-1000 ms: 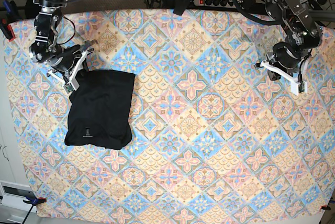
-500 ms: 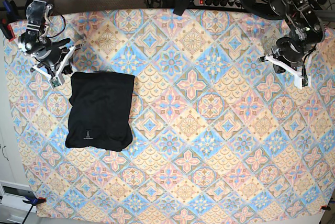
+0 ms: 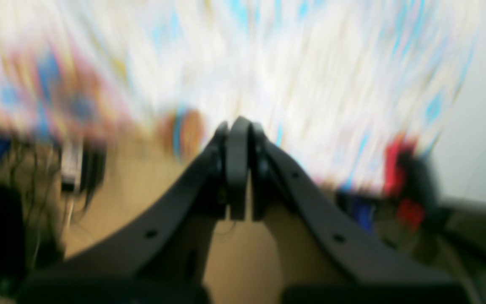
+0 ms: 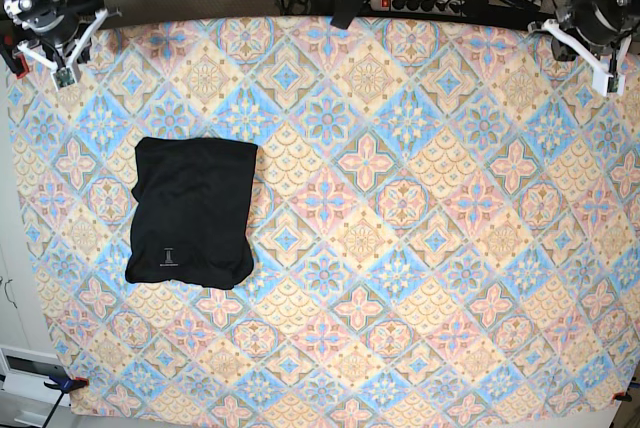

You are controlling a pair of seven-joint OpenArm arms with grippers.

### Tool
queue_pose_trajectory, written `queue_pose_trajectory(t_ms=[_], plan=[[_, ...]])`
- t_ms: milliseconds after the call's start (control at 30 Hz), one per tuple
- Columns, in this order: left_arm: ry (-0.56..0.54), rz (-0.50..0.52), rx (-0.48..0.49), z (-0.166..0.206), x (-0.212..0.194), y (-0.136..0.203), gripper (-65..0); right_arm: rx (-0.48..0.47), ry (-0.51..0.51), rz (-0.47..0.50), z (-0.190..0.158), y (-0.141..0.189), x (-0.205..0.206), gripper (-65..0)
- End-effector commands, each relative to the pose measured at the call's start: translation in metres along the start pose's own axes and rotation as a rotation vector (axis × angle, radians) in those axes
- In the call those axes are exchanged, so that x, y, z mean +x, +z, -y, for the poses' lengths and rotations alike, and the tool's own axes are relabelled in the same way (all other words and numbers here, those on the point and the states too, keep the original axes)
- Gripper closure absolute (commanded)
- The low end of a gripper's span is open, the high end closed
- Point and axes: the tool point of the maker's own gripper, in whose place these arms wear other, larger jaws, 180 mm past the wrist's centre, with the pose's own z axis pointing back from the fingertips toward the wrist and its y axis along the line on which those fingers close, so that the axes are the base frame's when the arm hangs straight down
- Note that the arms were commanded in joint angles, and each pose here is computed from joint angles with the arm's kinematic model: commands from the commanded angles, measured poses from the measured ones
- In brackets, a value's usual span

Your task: Fold the T-shirt properly

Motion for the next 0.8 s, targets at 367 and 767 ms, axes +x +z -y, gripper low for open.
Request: queue_pose_trajectory(t_ms=[367,767], plan=[[0.007,-0.177,0.026,-0.012,-0.104,0.008,-1.6,0.131,-0.142,-0.253,-0.046,0.032,-0.116,0.0],[0.014,-0.349,-0.077,0.028,-0.226,-0.089,-1.6,0.356,-0.443,-0.342,-0.147,-0.010,-0.199,0.0]])
